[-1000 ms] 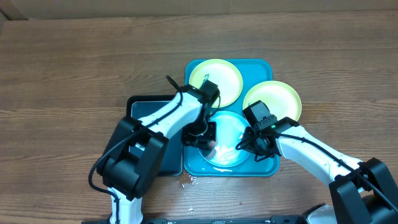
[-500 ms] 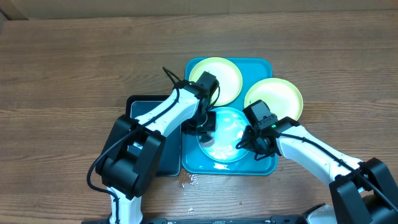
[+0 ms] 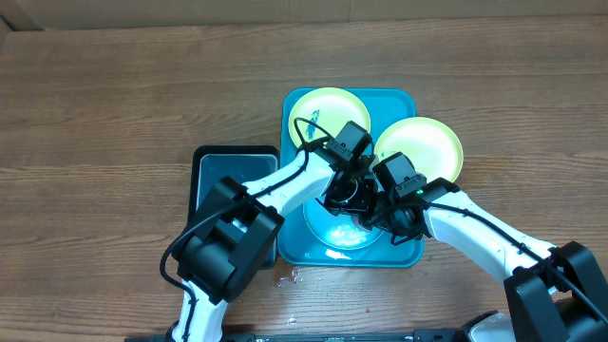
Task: Clean dirty plates on tray and stack at the side
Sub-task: 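Scrub the white plate with the sponge while the right gripper holds its rim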
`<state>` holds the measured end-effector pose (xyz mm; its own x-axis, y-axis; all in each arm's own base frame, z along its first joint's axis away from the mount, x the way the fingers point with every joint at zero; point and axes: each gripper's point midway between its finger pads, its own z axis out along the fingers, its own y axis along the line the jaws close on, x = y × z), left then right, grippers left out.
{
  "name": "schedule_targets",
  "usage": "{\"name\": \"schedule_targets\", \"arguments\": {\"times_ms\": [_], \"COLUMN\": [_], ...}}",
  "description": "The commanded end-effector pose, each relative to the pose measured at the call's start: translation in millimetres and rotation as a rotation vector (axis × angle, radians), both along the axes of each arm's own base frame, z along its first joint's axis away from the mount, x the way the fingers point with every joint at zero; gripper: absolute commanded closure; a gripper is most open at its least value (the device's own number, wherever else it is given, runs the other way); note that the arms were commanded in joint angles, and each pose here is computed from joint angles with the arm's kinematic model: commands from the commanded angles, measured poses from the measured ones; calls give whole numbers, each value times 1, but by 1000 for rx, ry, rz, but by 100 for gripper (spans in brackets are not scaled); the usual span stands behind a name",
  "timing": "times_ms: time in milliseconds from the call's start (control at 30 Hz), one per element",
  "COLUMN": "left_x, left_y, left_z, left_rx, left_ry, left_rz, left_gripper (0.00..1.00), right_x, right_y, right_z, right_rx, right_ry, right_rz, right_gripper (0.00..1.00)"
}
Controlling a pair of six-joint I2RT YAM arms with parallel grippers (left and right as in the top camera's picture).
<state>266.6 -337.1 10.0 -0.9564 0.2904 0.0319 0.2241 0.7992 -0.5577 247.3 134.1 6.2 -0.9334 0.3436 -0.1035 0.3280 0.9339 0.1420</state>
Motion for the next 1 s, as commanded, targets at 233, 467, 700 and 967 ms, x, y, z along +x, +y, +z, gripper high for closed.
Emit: {"name": "schedule_targets", "arguments": {"times_ms": [233, 467, 700, 967], "left_x": [0, 28, 37, 26], "left_y": [61, 143, 153, 153], "left_z": [-10, 13, 46, 114], "left_rx": [240, 531, 519, 362], "left_ry": [75, -90, -193, -250], "left_rz": [139, 245, 237, 285], "left_gripper": [96, 96, 96, 96], "right_x": [-6, -6, -5, -6], "right_y": [-8, -8, -8, -8], "right_z": [-8, -8, -8, -8], "right_rx": [-46, -45, -46, -48], "right_ry": [17, 16, 16, 19], "right_rz": [10, 10, 10, 10], "right_gripper": [96, 96, 96, 96]}}
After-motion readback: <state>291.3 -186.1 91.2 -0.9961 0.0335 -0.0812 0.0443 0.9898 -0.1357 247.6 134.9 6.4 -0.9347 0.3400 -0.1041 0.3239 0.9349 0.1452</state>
